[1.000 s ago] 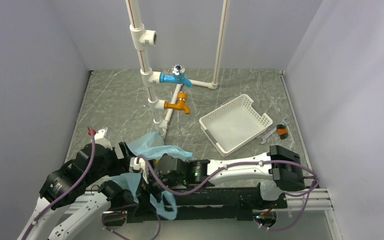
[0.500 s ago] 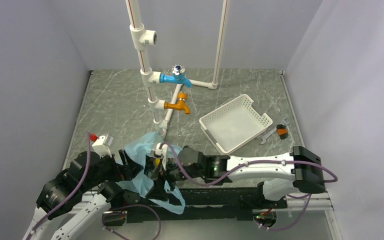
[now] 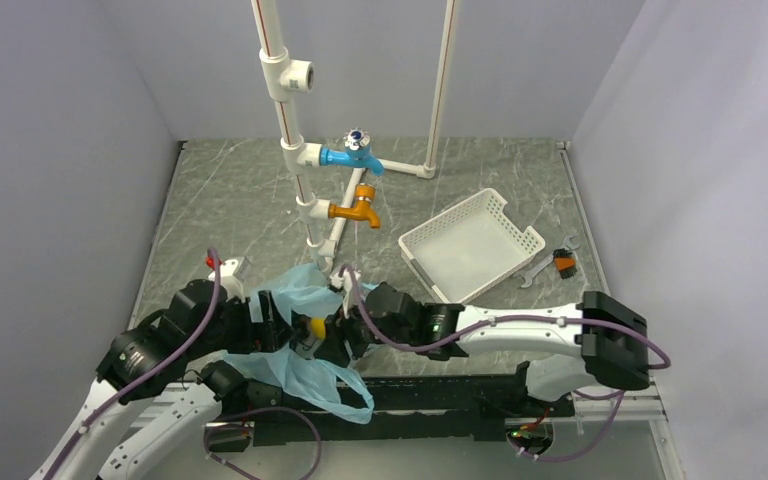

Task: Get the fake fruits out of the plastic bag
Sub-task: Adjust the plastic bag at the center of the board.

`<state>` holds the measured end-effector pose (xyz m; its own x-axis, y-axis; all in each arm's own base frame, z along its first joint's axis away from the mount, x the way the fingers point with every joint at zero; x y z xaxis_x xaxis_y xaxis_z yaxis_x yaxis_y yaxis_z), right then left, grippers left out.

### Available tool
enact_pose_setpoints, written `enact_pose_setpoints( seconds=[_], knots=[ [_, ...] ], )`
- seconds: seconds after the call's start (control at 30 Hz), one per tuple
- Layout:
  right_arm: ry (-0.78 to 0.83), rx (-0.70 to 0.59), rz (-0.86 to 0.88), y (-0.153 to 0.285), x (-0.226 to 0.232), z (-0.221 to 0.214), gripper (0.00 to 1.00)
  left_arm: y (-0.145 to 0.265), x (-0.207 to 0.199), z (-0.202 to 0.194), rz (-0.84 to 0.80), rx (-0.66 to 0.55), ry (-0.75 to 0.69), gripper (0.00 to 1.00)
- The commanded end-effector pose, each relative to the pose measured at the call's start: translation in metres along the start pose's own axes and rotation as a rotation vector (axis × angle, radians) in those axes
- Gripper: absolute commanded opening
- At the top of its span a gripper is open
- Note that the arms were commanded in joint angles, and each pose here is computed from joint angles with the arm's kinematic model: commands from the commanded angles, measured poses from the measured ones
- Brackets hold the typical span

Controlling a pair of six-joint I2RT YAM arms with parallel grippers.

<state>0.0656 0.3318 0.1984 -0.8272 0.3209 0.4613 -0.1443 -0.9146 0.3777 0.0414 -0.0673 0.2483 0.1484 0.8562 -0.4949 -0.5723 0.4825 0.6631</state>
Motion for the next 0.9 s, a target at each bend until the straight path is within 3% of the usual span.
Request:
enact_pose_setpoints(
  seconds=[0.0, 0.2, 0.3, 0.43, 0.57, 0.7, 0.8, 0.87],
  knots=[
    [0.017, 0.013, -0.005, -0.022, 0.009, -0.016, 0.52, -0.002, -0.003, 0.012, 0.034, -0.033, -0.014, 0.87],
    [0.091, 0.069, 0.0, -0.043, 0.03, -0.056, 0.39, -0.023, 0.001, 0.015, 0.114, -0.029, -0.002, 0.34],
    [0.076, 0.104, 0.021, -0.047, 0.032, -0.07, 0.35, -0.03, 0.008, 0.011, 0.167, 0.001, -0.006, 0.15],
    [0.073, 0.13, -0.016, -0.046, 0.022, -0.083, 0.35, -0.036, 0.013, 0.003, 0.182, 0.042, -0.016, 0.0],
    [0.105, 0.061, -0.132, -0.029, 0.011, -0.062, 0.44, -0.034, 0.013, 0.001, 0.14, 0.03, -0.028, 0.0],
    [0.131, -0.031, -0.218, -0.005, 0.0, -0.038, 0.66, -0.035, 0.013, -0.004, 0.102, 0.031, -0.03, 0.0],
    [0.114, -0.086, -0.228, 0.008, -0.004, -0.021, 0.77, -0.036, 0.014, -0.005, 0.105, 0.038, -0.03, 0.0],
    [0.104, -0.13, -0.199, 0.012, -0.004, -0.015, 0.79, -0.036, 0.014, -0.005, 0.103, 0.035, -0.031, 0.0]
  ],
)
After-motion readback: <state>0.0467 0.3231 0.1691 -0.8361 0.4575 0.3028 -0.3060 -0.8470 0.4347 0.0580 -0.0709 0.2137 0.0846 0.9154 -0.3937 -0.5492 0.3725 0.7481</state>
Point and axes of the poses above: each gripper's point midway between its finger pads, its own y axis back along the fingers, its own x axis along the line the jaws close on, z = x × y, the point moved 9 cm from there along y, back along the fingers, and after that the axes turned 1 degree about y, right-handed, at the moved point
